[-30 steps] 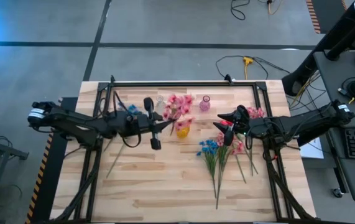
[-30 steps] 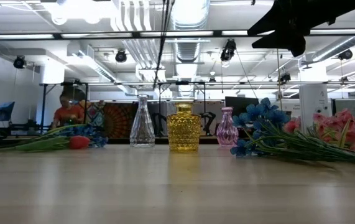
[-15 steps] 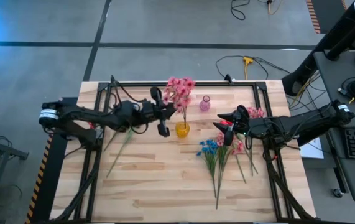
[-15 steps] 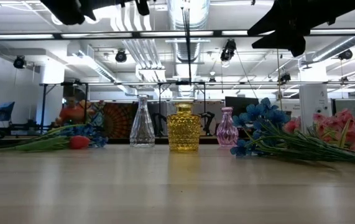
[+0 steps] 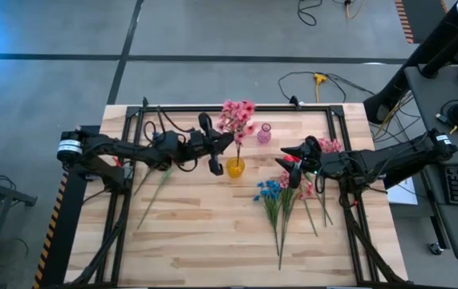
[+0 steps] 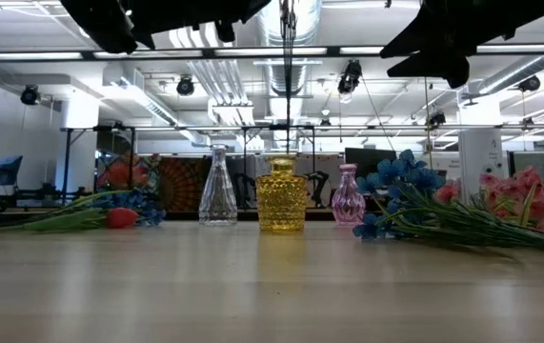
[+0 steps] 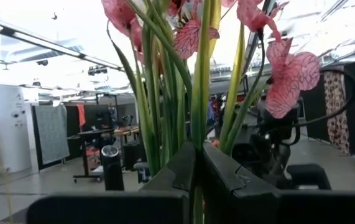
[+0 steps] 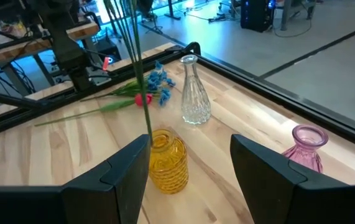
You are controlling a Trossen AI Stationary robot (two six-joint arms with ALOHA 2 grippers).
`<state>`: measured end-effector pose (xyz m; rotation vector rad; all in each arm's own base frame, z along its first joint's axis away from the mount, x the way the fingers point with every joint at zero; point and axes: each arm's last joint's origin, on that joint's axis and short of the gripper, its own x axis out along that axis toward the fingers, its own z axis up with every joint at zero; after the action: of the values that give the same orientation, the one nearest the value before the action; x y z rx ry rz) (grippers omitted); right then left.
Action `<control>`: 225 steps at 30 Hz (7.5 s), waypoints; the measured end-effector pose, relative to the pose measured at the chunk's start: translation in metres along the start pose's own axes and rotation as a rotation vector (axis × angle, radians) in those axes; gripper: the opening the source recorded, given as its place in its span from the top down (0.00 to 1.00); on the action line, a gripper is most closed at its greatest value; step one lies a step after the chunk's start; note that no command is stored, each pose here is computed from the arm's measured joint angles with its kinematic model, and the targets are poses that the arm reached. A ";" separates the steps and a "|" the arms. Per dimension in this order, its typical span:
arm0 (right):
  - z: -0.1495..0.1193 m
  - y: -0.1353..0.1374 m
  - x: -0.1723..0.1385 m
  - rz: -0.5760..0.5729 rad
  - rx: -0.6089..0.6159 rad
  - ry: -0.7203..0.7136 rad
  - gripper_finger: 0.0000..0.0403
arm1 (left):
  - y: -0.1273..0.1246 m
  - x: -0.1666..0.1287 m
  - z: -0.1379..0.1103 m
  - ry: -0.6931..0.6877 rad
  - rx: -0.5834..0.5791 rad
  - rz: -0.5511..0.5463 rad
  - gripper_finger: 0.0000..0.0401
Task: Sort flowers into vase by color
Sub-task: Put the left pink flowers into the yellow vase, then put the left red tulip into the violet vase
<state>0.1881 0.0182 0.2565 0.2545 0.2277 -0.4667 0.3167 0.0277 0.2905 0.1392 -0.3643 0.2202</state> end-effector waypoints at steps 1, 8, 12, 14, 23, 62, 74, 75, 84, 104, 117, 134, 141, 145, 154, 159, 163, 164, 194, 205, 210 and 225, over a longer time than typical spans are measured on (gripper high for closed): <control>0.000 0.000 0.000 -0.001 -0.002 0.002 0.47 | 0.000 -0.001 -0.002 0.006 0.006 0.001 1.00; 0.000 0.000 0.000 -0.001 -0.002 0.002 0.47 | 0.005 -0.011 -0.007 -0.023 0.020 0.020 1.00; 0.000 0.000 0.000 -0.001 -0.002 0.002 0.47 | 0.005 -0.013 -0.008 -0.032 0.030 0.023 1.00; 0.000 0.000 0.000 -0.001 -0.001 0.002 0.47 | 0.007 -0.013 -0.009 -0.031 0.033 0.028 1.00; 0.000 0.000 0.000 -0.002 -0.001 0.002 0.47 | 0.010 -0.012 -0.007 -0.044 0.035 0.039 1.00; 0.000 0.000 0.000 -0.004 -0.001 0.001 0.47 | 0.008 -0.036 -0.035 0.064 0.016 -0.012 1.00; 0.000 0.000 0.000 -0.005 -0.001 0.001 0.47 | 0.006 -0.042 -0.043 0.103 0.017 -0.044 1.00; 0.000 0.000 0.000 -0.005 0.000 0.001 0.47 | 0.006 -0.042 -0.043 0.106 0.017 -0.045 1.00; 0.000 0.000 0.000 -0.006 0.000 0.000 0.47 | 0.006 -0.048 -0.049 0.135 0.005 -0.048 1.00; 0.000 0.000 0.000 -0.006 0.000 0.000 0.47 | 0.005 -0.051 -0.056 0.200 -0.011 -0.055 1.00; 0.000 0.000 0.000 -0.005 -0.001 0.001 0.47 | 0.005 -0.052 -0.059 0.227 -0.028 -0.046 1.00; 0.000 0.000 0.000 -0.005 -0.001 0.001 0.47 | 0.006 -0.052 -0.061 0.250 -0.045 -0.019 0.77; 0.000 0.000 0.000 -0.005 -0.001 0.001 0.47 | 0.005 -0.054 -0.065 0.293 -0.037 -0.024 0.69; 0.000 0.000 0.000 -0.004 -0.001 0.001 0.47 | 0.005 -0.056 -0.064 0.311 -0.036 -0.025 0.67; 0.000 0.000 0.000 -0.004 -0.001 0.002 0.47 | 0.008 -0.065 -0.051 0.422 -0.025 -0.036 0.67; 0.000 0.000 0.000 -0.004 -0.001 0.002 0.47 | 0.010 -0.072 -0.040 0.473 -0.028 -0.040 0.67; 0.000 0.000 0.000 -0.004 0.007 0.002 0.47 | 0.011 -0.077 -0.035 0.508 -0.046 -0.038 0.67; 0.000 0.000 0.000 -0.004 0.010 0.002 0.47 | 0.012 -0.078 -0.035 0.517 -0.047 -0.038 0.67; 0.000 0.000 0.000 -0.005 0.014 0.002 0.47 | 0.018 -0.104 -0.014 0.685 -0.115 0.005 0.67; 0.000 0.000 0.000 -0.004 0.017 0.002 0.47 | 0.023 -0.125 0.011 0.694 -0.136 0.013 0.67; 0.000 0.000 0.000 -0.004 0.018 0.002 0.47 | 0.026 -0.142 0.020 0.742 -0.166 0.025 0.67; -0.002 0.003 0.000 0.102 0.015 0.047 0.47 | 0.031 -0.190 0.029 0.944 -0.405 0.148 0.67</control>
<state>0.1891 0.0212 0.2555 0.2907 0.2562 -0.3616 0.1260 0.0167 0.2508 -0.3903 0.5259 0.3271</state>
